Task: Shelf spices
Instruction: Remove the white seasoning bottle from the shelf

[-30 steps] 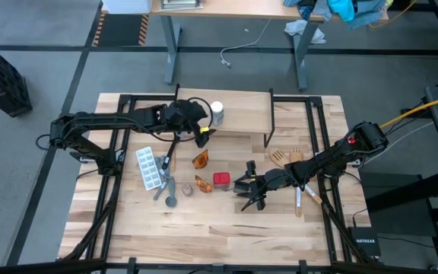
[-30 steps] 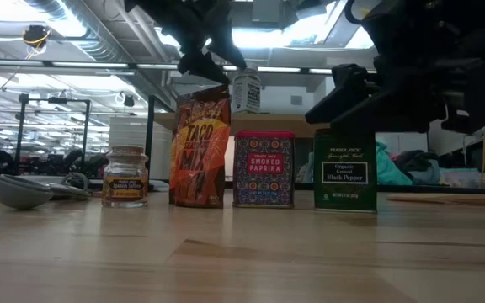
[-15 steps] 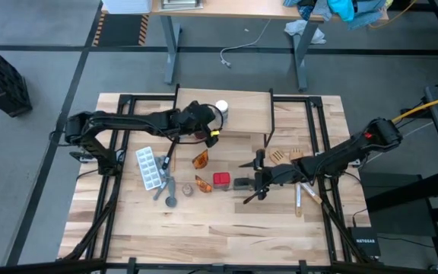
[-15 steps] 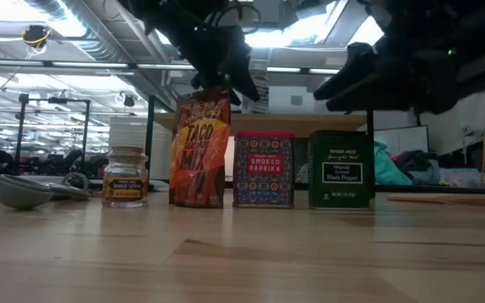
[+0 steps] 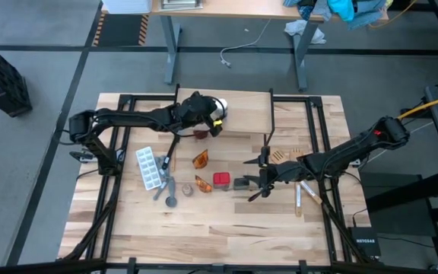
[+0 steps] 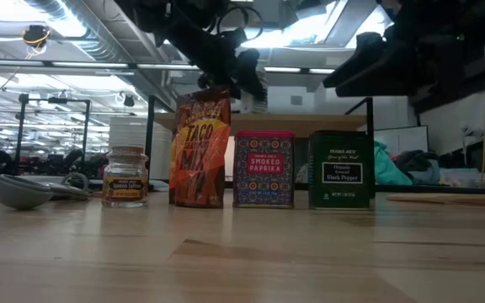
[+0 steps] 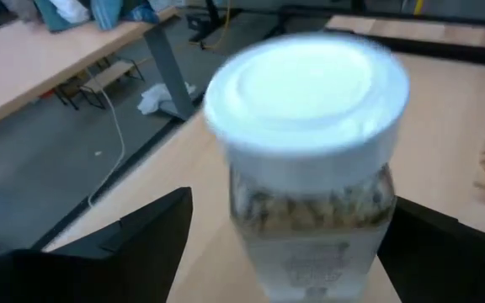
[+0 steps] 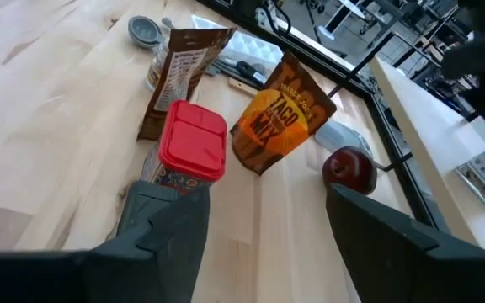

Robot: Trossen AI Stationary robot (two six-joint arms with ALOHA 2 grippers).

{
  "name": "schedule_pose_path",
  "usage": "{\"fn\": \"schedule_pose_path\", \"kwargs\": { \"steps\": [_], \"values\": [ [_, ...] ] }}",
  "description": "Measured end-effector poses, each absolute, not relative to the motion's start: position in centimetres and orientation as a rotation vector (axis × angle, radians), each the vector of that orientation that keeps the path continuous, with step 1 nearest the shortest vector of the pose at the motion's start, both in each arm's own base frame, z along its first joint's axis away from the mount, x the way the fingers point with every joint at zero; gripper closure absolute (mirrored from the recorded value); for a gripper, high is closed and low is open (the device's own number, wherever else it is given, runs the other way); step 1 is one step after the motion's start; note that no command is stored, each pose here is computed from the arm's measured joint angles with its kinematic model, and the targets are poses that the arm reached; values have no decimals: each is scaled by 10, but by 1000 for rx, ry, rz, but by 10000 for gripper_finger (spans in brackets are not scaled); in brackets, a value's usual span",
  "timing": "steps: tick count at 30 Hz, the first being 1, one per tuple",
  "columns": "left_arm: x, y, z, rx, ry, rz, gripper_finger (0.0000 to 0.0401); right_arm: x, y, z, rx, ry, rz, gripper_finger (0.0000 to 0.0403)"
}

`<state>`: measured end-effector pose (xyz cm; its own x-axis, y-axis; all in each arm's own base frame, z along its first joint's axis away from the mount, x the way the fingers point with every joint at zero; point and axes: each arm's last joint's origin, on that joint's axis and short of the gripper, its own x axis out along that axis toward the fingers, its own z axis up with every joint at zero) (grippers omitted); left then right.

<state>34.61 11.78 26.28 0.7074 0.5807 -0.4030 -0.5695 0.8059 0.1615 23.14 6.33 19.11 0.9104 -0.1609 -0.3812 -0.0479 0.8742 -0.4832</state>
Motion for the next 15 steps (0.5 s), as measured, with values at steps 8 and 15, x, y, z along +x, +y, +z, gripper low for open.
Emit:
{"fn": "schedule_pose_path", "kwargs": {
  "steps": [8, 15],
  "values": [
    [354, 119, 255, 77, 457, 599, 150, 231, 63, 191, -509, 433, -61, 157],
    [353, 118, 256, 85, 462, 595, 215, 231, 63, 190, -513, 444, -60, 157]
  ]
}}
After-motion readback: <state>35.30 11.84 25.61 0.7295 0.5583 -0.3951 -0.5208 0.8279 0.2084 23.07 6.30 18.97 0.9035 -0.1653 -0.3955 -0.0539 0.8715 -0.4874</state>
